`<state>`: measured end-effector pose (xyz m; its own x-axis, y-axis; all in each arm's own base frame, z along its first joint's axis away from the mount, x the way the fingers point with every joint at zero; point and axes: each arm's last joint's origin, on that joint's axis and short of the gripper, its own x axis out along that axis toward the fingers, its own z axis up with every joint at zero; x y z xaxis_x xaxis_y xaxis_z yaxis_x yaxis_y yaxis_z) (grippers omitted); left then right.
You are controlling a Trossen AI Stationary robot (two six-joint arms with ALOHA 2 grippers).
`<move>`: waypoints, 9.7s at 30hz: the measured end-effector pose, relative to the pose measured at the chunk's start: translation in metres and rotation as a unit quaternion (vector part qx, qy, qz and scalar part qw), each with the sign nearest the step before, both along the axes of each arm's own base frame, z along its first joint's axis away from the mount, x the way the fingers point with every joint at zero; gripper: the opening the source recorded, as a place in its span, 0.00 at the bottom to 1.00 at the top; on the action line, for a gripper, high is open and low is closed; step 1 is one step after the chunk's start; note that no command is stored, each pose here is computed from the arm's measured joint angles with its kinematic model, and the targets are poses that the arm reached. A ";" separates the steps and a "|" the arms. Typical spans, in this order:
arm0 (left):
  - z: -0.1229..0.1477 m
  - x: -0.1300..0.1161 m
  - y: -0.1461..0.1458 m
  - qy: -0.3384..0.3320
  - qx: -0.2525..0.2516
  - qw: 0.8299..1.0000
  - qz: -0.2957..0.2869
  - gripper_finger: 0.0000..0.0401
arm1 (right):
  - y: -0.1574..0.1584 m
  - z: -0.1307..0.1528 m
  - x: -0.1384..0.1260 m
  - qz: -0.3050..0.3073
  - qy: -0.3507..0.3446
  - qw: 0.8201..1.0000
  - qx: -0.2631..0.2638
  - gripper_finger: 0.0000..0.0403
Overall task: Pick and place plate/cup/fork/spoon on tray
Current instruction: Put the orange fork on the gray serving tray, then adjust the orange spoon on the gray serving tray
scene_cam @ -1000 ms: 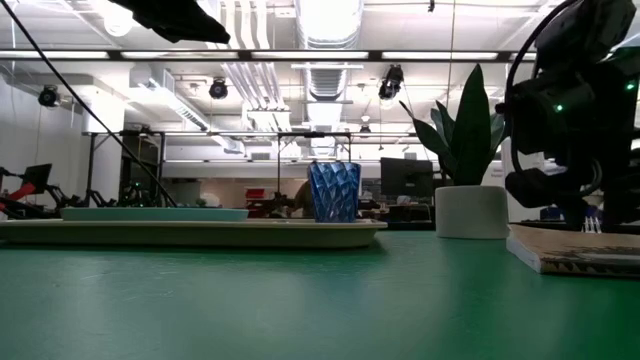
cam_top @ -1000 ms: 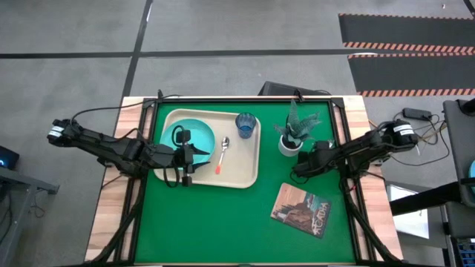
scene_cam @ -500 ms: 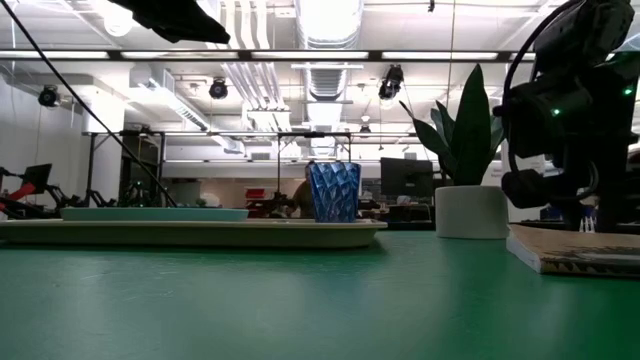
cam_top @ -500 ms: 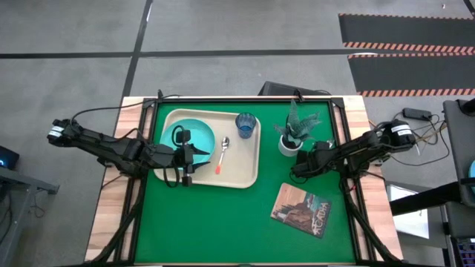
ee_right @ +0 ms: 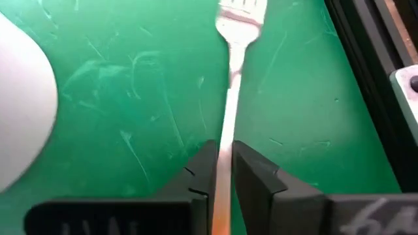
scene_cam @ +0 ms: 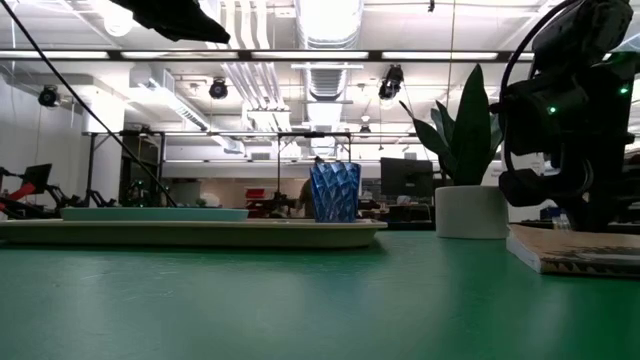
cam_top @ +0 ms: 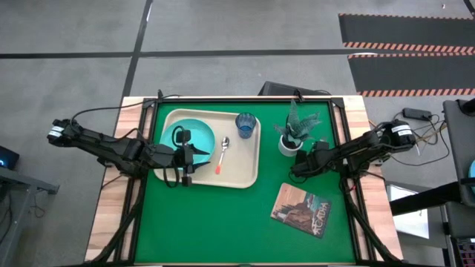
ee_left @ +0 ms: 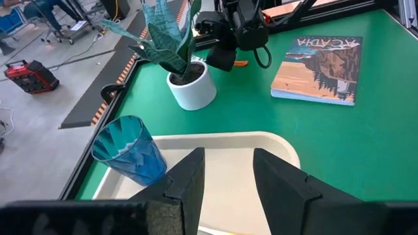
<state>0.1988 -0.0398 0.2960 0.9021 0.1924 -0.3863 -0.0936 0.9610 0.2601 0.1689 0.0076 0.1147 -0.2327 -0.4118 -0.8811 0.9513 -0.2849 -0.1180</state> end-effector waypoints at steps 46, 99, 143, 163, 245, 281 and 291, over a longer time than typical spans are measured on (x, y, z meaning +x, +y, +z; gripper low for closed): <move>0.010 0.004 -0.001 -0.034 0.080 0.996 -0.032 0.29 | 0.026 0.071 0.014 0.142 -0.108 0.968 0.178 0.03; 0.024 -0.074 0.013 -0.063 0.082 0.986 -0.133 0.29 | -0.012 0.060 0.309 0.195 -0.147 0.967 0.069 0.03; 0.032 -0.083 0.015 -0.107 0.112 0.978 -0.137 0.29 | -0.024 0.039 0.309 0.149 -0.175 0.972 0.048 0.24; 0.037 -0.070 0.011 -0.147 0.044 0.981 -0.119 0.29 | 0.040 0.133 0.289 0.601 -0.012 0.798 -0.045 0.22; -0.141 0.083 -0.012 0.283 -0.069 0.950 0.112 0.00 | 0.039 0.135 0.039 0.764 -0.285 0.449 -0.365 0.11; -0.146 0.079 -0.001 0.282 -0.072 0.947 0.133 0.00 | 0.038 0.134 0.039 0.759 -0.293 0.462 -0.354 0.11; -0.148 0.076 -0.001 0.285 -0.077 0.945 0.140 0.00 | 0.038 0.134 0.039 0.759 -0.292 0.462 -0.353 0.11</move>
